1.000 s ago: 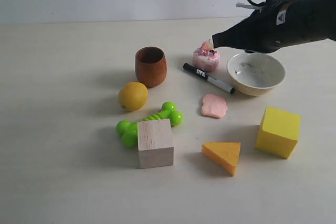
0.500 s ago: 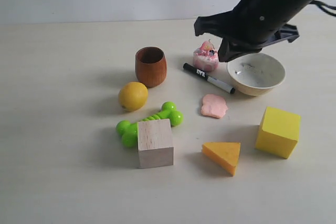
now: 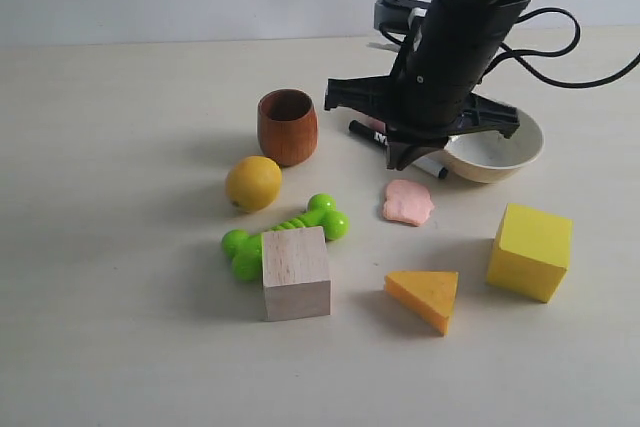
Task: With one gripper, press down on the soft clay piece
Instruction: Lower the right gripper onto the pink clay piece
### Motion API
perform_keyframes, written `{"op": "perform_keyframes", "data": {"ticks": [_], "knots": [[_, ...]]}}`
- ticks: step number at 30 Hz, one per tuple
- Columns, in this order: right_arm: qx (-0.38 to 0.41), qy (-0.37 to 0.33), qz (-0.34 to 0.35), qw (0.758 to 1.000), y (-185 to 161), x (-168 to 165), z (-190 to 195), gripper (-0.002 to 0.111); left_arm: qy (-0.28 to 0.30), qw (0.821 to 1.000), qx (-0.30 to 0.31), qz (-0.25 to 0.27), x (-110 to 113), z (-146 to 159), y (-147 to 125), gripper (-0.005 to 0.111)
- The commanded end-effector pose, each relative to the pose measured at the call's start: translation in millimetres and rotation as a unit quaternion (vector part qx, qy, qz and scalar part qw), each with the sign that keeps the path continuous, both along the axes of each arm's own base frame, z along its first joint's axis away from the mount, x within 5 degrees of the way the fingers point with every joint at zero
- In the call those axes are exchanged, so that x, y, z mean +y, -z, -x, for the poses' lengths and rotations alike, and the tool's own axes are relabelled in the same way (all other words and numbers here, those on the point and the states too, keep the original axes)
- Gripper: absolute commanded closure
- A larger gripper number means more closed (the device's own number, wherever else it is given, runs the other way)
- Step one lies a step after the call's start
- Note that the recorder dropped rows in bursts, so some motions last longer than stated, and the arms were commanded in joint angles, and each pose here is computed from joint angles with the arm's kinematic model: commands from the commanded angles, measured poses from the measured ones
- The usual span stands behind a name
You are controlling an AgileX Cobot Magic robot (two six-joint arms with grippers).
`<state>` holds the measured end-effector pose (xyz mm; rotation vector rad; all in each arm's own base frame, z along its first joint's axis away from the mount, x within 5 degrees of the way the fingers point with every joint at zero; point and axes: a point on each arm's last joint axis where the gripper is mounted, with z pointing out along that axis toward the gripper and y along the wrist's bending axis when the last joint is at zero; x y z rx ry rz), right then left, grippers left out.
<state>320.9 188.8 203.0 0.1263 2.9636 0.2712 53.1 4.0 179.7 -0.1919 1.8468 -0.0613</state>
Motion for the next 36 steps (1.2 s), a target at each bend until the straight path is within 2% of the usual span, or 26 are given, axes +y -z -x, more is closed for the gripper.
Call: {"op": "perform_keyframes", "data": {"ticks": [1,8,13,18,30,36], "knots": [[0.031,0.029,0.026,0.999,5,2,-6,0.103,0.003,1.000,-0.007,0.000,0,0,-1,0.107],[0.040,0.058,0.024,0.997,3,11,-23,0.103,0.003,1.000,-0.007,0.000,0,0,-1,0.107],[0.079,0.071,0.060,0.993,19,10,-27,0.103,0.003,1.000,-0.007,0.000,0,0,-1,0.107],[0.084,0.101,0.086,0.988,28,7,-29,0.103,0.003,1.000,-0.007,0.000,0,0,-1,0.107],[0.094,0.151,0.088,0.980,43,6,-33,0.103,0.003,1.000,-0.007,0.000,0,0,-1,0.107],[0.074,0.155,0.071,0.983,44,9,-38,0.103,0.003,1.000,-0.007,0.000,0,0,-1,0.107]]}}
